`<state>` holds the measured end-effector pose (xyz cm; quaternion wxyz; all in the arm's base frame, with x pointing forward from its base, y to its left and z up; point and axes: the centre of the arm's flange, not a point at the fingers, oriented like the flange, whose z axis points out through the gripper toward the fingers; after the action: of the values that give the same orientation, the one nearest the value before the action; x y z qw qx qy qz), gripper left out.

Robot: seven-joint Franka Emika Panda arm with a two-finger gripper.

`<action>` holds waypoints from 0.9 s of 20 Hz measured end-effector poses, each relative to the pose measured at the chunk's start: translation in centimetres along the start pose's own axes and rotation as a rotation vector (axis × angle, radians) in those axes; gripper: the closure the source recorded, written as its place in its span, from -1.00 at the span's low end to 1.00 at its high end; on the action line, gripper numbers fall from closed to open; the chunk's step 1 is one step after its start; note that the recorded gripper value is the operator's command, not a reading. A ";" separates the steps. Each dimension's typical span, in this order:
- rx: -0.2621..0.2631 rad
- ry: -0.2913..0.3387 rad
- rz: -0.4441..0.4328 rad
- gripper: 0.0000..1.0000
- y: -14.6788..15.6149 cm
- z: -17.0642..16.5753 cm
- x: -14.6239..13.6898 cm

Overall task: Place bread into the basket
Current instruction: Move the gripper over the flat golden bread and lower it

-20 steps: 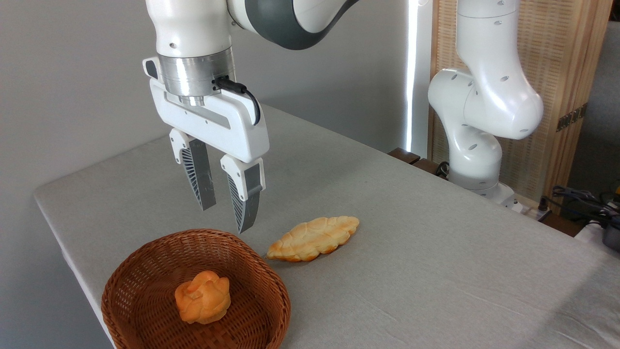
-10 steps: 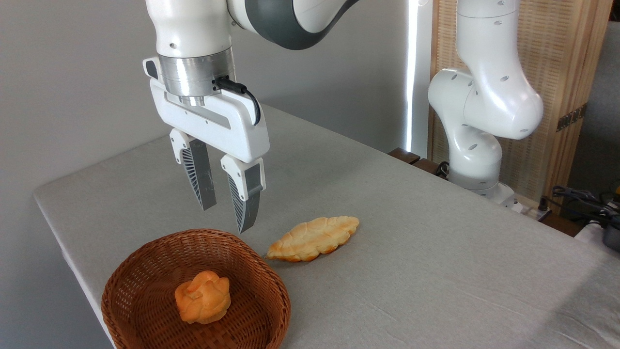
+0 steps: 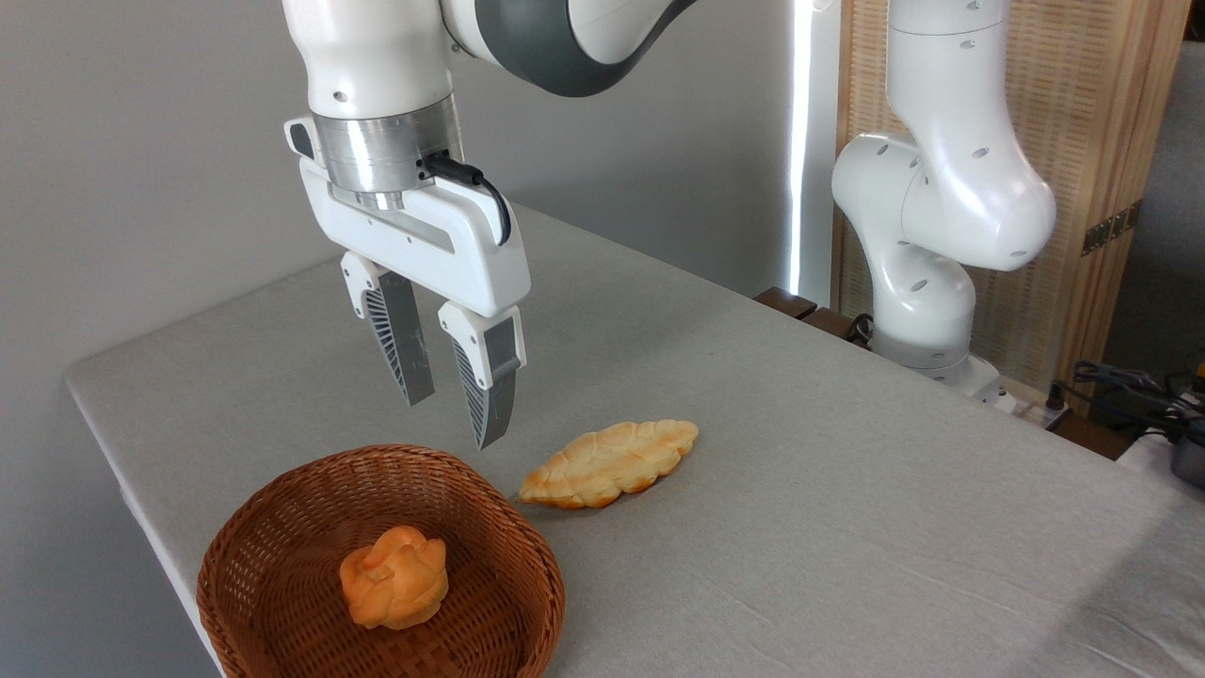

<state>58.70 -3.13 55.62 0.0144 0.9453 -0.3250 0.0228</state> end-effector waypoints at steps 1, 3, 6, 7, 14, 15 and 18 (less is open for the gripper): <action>-0.002 -0.002 0.002 -1.00 0.1 0.1 0.0; -0.009 -0.011 0.008 -1.00 0.4 0.5 0.1; -0.018 -0.024 0.014 -1.00 0.9 1.2 0.2; -0.024 -0.032 0.016 -1.00 1.0 1.7 0.1; -0.079 -0.093 0.139 -1.00 2.5 4.9 -2.6; -0.089 -0.103 0.167 -1.00 2.9 5.4 -3.2; -0.108 -0.119 0.214 -1.00 3.5 6.4 -4.1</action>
<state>53.54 -3.61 49.05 0.0436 0.9028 -0.4249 -0.0496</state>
